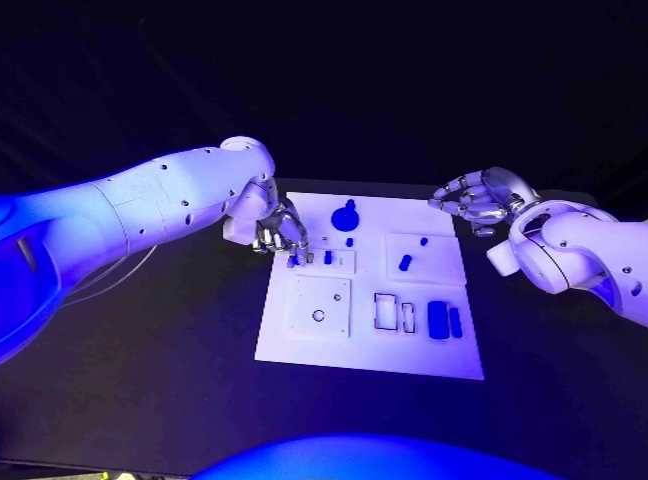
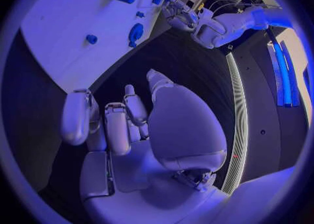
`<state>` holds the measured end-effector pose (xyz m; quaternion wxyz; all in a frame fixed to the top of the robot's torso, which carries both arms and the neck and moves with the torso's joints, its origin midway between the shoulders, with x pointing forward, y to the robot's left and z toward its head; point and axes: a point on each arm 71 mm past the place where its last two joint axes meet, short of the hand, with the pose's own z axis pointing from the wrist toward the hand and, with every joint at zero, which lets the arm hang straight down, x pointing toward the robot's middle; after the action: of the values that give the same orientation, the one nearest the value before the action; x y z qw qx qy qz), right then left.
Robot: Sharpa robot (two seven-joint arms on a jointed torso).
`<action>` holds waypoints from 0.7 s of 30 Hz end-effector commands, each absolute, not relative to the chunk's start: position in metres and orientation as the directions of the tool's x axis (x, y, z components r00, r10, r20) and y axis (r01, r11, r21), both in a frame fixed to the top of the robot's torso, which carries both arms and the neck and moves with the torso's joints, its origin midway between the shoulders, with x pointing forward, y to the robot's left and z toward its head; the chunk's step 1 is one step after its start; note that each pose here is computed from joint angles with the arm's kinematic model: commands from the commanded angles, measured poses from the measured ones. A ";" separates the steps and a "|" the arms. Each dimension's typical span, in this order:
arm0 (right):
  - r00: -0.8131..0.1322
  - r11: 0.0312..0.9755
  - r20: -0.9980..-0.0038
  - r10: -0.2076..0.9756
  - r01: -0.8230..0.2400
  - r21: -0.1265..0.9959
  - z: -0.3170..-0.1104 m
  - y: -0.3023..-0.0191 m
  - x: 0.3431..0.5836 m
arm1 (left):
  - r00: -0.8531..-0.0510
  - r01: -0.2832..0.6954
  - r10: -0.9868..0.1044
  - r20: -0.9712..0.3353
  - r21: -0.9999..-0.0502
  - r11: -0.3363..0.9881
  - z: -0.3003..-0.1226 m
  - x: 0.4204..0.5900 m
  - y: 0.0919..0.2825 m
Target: Assemble the parts on the task board
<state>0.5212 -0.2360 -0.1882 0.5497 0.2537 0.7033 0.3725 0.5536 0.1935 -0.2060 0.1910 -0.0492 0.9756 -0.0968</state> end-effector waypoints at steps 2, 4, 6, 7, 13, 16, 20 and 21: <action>-0.271 0.593 -0.584 0.766 -0.056 0.803 -0.188 -0.235 0.521 | -0.923 -0.057 -0.130 -0.363 -0.207 0.977 -0.206 0.554 0.191; -0.271 0.593 -0.583 0.766 -0.056 0.804 -0.189 -0.235 0.521 | -0.922 -0.058 -0.132 -0.363 -0.207 0.977 -0.206 0.555 0.191; -0.271 0.593 -0.583 0.766 -0.056 0.804 -0.188 -0.235 0.521 | -0.922 -0.060 -0.133 -0.363 -0.206 0.977 -0.206 0.555 0.191; -0.271 0.593 -0.583 0.766 -0.056 0.804 -0.188 -0.235 0.521 | -0.922 -0.061 -0.134 -0.363 -0.206 0.977 -0.207 0.555 0.190; -0.272 0.592 -0.583 0.766 -0.057 0.804 -0.188 -0.234 0.521 | -0.922 -0.068 -0.140 -0.361 -0.205 0.976 -0.208 0.557 0.189; -0.272 0.592 -0.583 0.765 -0.057 0.804 -0.188 -0.234 0.521 | -0.919 -0.075 -0.147 -0.366 -0.205 0.976 -0.209 0.558 0.188; -0.272 0.592 -0.583 0.765 -0.058 0.804 -0.188 -0.234 0.521 | -0.911 -0.090 -0.164 -0.378 -0.207 0.974 -0.209 0.560 0.189; -0.272 0.592 -0.583 0.765 -0.058 0.804 -0.188 -0.234 0.521 | -0.909 -0.093 -0.167 -0.381 -0.207 0.974 -0.209 0.560 0.189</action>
<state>0.5212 -0.2347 -0.1883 0.5492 0.2530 0.7034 0.3737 0.5605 0.1893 -0.2061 0.2013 -0.0646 0.9727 -0.0954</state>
